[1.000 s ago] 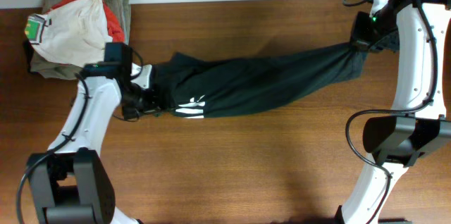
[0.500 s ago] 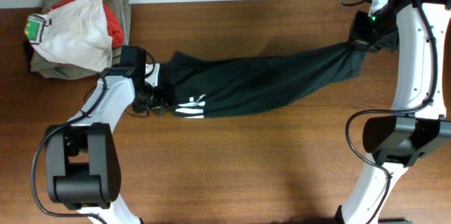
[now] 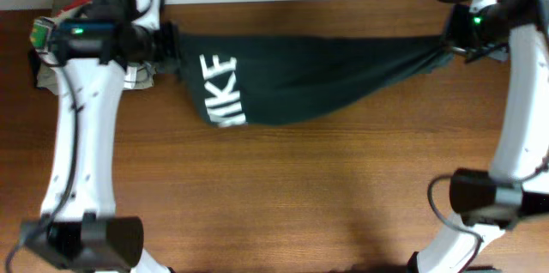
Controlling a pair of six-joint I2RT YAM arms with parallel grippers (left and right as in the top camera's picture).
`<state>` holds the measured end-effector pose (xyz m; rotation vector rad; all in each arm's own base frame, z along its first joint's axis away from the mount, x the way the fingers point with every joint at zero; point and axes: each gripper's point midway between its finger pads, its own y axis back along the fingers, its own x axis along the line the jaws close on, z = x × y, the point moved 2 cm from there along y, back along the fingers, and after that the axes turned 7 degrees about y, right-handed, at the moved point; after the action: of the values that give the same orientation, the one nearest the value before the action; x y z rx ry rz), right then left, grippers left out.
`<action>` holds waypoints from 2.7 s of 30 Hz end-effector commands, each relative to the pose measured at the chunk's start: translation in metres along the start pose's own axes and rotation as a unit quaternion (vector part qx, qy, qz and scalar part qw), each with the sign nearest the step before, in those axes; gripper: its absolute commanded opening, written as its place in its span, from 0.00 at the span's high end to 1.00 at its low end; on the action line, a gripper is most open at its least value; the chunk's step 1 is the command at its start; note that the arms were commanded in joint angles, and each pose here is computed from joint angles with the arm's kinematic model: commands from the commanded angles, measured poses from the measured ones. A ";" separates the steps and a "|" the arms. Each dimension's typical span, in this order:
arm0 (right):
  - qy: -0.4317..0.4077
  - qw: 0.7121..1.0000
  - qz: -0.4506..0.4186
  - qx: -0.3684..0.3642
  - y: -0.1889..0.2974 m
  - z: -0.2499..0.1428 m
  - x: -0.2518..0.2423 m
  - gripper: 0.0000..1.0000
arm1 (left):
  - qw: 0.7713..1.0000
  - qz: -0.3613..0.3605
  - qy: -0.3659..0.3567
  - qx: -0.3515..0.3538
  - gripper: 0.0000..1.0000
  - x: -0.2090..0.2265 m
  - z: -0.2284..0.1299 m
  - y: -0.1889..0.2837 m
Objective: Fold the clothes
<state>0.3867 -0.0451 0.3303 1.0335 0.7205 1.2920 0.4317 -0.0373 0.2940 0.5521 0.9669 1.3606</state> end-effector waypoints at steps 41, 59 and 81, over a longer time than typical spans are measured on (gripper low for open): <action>-0.009 0.983 -0.061 0.172 -0.057 -0.100 0.005 0.96 | 0.938 0.027 -0.006 0.345 0.78 0.020 -0.110 -0.108; -0.093 0.981 -0.086 0.144 -0.123 -0.098 -0.045 0.01 | 0.961 -0.042 -0.076 0.262 0.22 0.001 -0.116 -0.217; -0.077 0.977 -0.048 0.191 -0.146 -0.125 -0.037 0.03 | 0.908 0.058 -0.066 0.410 0.96 0.020 -0.139 -0.104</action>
<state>0.3301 -0.0587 0.1535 1.3523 0.9135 0.9547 0.3745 -0.0682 0.1269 1.3312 1.4113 0.9347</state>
